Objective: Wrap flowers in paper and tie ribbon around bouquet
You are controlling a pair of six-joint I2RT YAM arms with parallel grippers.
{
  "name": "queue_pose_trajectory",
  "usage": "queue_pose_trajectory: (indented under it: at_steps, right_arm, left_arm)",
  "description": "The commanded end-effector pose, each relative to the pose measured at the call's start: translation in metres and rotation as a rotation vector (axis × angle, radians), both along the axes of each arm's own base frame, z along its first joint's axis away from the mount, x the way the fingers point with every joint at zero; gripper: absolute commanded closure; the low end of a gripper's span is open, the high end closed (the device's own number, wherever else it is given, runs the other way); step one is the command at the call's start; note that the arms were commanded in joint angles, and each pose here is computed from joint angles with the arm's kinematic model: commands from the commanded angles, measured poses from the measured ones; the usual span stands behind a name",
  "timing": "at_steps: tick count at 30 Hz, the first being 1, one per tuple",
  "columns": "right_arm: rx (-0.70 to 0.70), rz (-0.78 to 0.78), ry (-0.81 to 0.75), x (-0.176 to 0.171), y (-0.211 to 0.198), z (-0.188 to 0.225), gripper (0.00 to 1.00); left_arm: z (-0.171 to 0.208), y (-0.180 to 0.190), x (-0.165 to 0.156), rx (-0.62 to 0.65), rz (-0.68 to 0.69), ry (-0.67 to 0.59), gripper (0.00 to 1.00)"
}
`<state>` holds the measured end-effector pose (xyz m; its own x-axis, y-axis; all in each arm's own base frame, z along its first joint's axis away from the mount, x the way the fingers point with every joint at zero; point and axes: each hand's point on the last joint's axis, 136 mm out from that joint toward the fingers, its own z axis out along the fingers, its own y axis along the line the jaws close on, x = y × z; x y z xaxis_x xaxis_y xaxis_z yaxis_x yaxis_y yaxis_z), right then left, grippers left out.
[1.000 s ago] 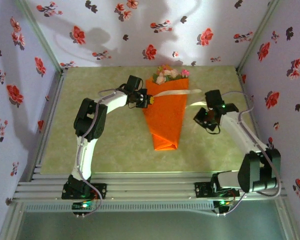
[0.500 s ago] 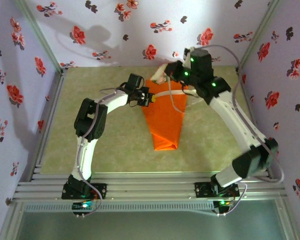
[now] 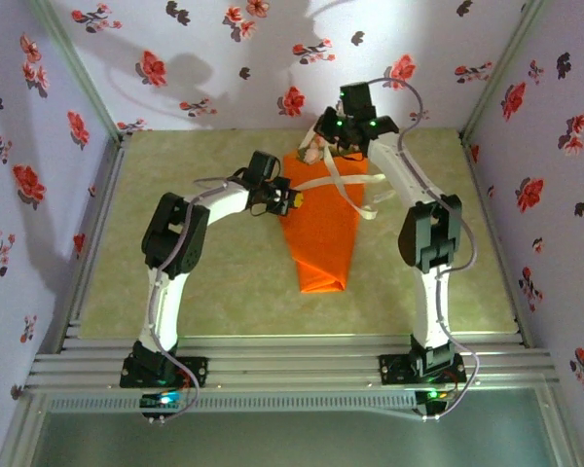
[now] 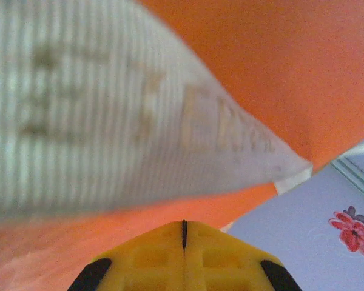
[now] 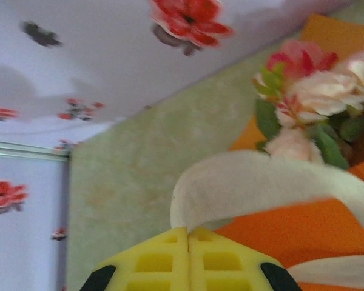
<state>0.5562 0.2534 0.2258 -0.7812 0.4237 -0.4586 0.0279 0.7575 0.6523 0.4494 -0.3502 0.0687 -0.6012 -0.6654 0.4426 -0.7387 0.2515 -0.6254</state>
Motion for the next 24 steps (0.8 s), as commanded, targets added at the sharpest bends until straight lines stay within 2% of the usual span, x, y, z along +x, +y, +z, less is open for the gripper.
queue_pose_trajectory:
  at_steps: [1, 4, 5, 7, 11, 16, 24]
  right_arm:
    - [-0.108, 0.032, 0.049, -0.007, -0.005, -0.022, 1.0]
    - [-0.162, 0.044, 0.088, -0.014, -0.009, -0.041, 1.0]
    - [-0.171, 0.041, 0.089, -0.016, -0.011, -0.043, 1.0]
    - [-0.182, 0.02, 0.081, -0.018, -0.017, -0.043, 1.0]
    - [-0.197, 0.004, 0.072, -0.024, -0.025, -0.037, 1.0]
    - [-0.218, -0.029, 0.061, -0.032, -0.035, -0.03, 1.0]
    - [-0.196, -0.096, 0.017, -0.046, -0.049, -0.01, 1.0]
  left_arm:
    - [0.041, -0.001, -0.003, -0.016, -0.015, -0.103, 1.0]
    - [0.045, 0.006, -0.006, 0.009, -0.002, -0.103, 1.0]
    - [0.045, 0.008, -0.006, 0.017, 0.007, -0.098, 0.93]
    - [0.044, 0.015, -0.007, 0.057, 0.037, -0.065, 0.69]
    - [0.037, 0.025, 0.001, 0.103, 0.132, -0.007, 0.56]
    - [0.022, 0.015, 0.026, 0.084, 0.182, 0.031, 0.53]
    - [0.004, 0.007, 0.044, 0.08, 0.242, 0.097, 0.54]
